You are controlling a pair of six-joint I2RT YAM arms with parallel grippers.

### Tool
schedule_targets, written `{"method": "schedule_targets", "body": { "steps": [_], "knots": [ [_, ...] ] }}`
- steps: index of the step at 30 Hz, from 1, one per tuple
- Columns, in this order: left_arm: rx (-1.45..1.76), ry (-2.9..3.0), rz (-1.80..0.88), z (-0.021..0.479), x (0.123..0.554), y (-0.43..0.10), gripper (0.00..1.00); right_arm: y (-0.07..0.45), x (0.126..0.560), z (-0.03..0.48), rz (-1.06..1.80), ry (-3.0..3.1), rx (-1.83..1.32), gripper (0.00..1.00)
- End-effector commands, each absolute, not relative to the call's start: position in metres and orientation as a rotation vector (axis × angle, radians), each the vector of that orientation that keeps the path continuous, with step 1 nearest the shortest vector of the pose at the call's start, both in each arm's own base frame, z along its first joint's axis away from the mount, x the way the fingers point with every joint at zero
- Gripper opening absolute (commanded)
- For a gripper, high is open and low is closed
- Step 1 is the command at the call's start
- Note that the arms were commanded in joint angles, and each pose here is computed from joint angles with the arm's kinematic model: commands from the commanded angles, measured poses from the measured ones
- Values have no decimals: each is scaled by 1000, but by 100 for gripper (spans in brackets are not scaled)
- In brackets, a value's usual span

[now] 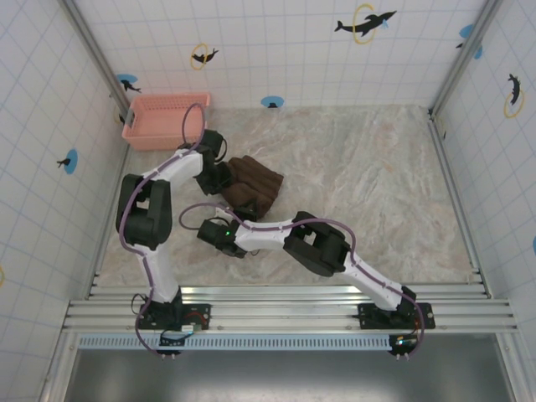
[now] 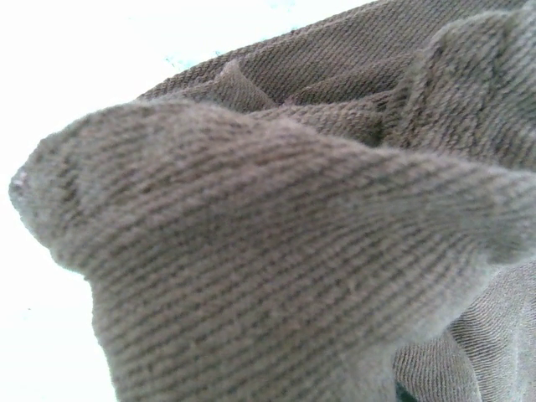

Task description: Roll up the long pants

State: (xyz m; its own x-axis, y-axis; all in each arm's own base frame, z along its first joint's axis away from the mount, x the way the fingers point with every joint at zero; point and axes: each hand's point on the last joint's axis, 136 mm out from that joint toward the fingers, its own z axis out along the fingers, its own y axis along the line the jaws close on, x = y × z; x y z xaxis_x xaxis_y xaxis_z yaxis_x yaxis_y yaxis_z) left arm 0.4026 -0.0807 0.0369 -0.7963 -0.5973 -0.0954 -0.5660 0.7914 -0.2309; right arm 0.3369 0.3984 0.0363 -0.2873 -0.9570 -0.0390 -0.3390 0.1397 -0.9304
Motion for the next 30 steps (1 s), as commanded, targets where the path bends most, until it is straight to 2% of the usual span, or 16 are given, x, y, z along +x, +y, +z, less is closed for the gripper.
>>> {"method": "schedule_targets", "body": {
  "steps": [1,4,5,7,9,11,13,17,24,28,30],
  "knots": [
    [-978,3195,104,-11,281,-51,0,387,338,7,-1022,1870,-1389,0],
    [-886,3137,-31,-6,281,-56,0,390,325,-3,-869,1940,-1480,0],
    [-859,3118,-62,-3,281,-58,5,390,320,-4,-834,1957,-1500,0],
    [-802,3076,-108,9,281,-58,33,390,311,-6,-734,2001,-1550,0],
    [-761,3056,-166,20,280,-62,53,388,304,-5,-642,2048,-1580,0],
    [-744,3033,-223,27,280,-67,62,384,298,-11,-568,2104,-1609,0],
    [-730,2963,-283,37,286,-70,77,383,295,-3,-485,2140,-1621,0],
    [-762,2777,-273,58,294,-57,94,375,288,-13,-404,2214,-1680,0],
    [-757,2469,-352,115,316,-38,97,363,280,-27,-364,2295,-1730,0],
    [-741,2384,-355,127,308,-31,97,365,276,-36,-282,2367,-1749,0],
    [-741,2303,-470,127,306,-35,97,368,275,-37,-218,2403,-1744,0]
  ]
}}
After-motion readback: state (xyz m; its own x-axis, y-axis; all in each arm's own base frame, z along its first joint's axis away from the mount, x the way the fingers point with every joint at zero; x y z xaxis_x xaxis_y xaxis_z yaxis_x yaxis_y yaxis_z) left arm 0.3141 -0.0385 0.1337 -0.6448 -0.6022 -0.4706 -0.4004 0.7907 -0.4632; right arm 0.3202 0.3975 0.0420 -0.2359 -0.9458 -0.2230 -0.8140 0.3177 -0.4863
